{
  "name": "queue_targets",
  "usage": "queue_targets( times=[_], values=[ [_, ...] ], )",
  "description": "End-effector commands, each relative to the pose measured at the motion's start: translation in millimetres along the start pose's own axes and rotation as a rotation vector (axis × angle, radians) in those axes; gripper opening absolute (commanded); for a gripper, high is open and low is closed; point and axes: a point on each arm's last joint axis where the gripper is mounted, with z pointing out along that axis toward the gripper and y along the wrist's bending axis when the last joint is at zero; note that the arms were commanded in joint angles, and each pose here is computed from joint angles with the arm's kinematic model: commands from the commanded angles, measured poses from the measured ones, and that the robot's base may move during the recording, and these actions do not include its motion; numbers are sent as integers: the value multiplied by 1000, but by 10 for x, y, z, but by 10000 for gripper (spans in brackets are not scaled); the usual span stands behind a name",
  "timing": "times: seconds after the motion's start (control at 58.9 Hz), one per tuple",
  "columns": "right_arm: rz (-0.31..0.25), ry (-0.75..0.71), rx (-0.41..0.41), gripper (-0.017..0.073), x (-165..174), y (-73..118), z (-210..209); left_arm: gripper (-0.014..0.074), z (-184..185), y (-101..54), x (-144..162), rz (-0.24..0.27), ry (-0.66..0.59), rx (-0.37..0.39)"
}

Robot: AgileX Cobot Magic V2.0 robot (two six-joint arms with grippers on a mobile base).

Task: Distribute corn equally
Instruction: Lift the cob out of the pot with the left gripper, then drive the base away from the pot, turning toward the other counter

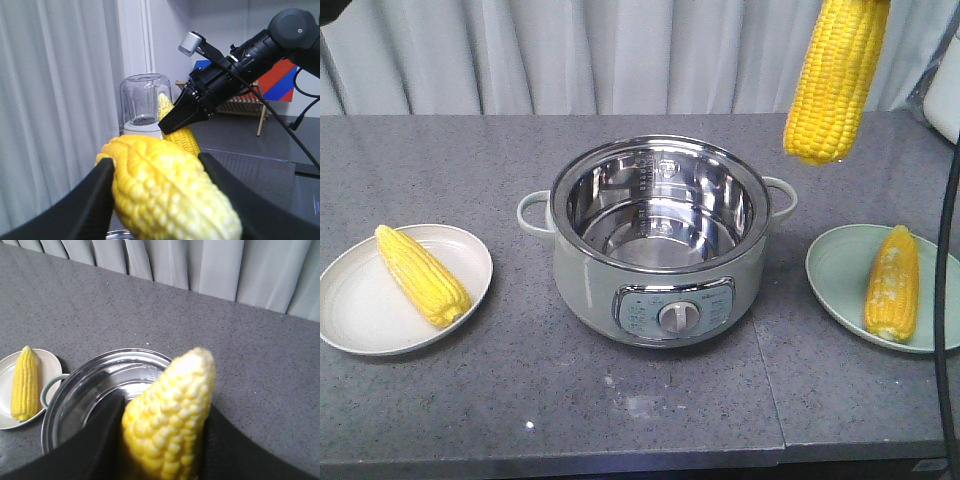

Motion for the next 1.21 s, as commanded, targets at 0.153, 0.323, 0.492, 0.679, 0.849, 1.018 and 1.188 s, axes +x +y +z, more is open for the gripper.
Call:
queue_targets(
  times=[0.153, 0.323, 0.492, 0.679, 0.849, 1.018, 1.188],
  values=[
    [-19, -125, 6, -8, -113, 87, -239, -6, -52, -26, -133, 20, -44, -31],
    [-19, -125, 6, -8, -113, 87, -239, -6, -52, -26, -133, 20, -44, -31],
    [-19, -125, 6, -8, -113, 87, -239, -6, -52, -26, -133, 20, -44, -31],
    [-19, -125, 6, -8, -113, 87, -239, -6, -52, -26, -133, 20, -44, -31],
    [-19, -125, 6, -8, -113, 87, -239, -6, -52, -26, -133, 20, -44, -31],
    [-19, -121, 5, -8, -110, 88, -239, -6, -52, -26, -133, 20, -44, -31],
    [-19, -121, 5, -8, -110, 88, -239, -6, -52, -26, -133, 20, -44, -31]
  ],
)
